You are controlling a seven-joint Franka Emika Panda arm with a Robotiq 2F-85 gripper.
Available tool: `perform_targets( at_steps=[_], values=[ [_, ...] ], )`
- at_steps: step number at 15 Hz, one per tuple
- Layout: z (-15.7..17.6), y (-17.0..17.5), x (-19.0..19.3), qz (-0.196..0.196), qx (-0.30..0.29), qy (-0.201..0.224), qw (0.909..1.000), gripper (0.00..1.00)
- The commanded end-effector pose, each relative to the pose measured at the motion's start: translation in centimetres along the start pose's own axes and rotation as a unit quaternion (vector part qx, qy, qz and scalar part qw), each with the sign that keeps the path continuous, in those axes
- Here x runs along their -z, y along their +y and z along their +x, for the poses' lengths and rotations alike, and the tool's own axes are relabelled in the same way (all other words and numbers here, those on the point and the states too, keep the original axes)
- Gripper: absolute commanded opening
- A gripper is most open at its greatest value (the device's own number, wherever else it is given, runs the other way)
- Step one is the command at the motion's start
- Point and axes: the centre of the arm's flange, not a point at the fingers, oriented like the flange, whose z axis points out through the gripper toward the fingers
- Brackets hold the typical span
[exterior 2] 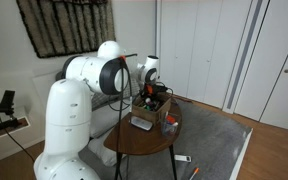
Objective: Pick up the white golf ball from the cardboard box and put it in the gray pen holder
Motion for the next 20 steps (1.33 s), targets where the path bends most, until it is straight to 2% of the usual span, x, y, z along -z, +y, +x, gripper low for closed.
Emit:
perform_targets(
  at_steps=[1,2,6,9,11,14,15,16,17,20],
  values=[
    [-0.2,-1.0,1.4,-0.015,-0.027,-0.021,0.9993,0.27],
    [-0.5,-1.3,2.1,-0.021,-0.037,-0.018,0.9989,0.22],
    [-1.4,-2.7,6.7,-0.034,-0.068,0.007,0.9971,0.22],
    [-3.2,-3.4,10.9,-0.053,-0.115,0.006,0.9919,0.22],
    [-5.6,-2.5,13.3,-0.07,-0.171,-0.001,0.9828,0.22],
    [-11.2,-0.7,16.1,-0.075,-0.255,0.012,0.9641,0.22],
    [-13.2,-0.5,17.0,-0.065,-0.281,0.023,0.9571,0.22],
    [-14.4,-0.1,17.4,-0.05,-0.289,0.037,0.9552,0.22],
    [-11.2,1.2,16.4,-0.066,-0.26,0.02,0.9633,0.47],
    [-13.7,1.3,17.4,-0.059,-0.284,0.03,0.9566,0.47]
  ],
)
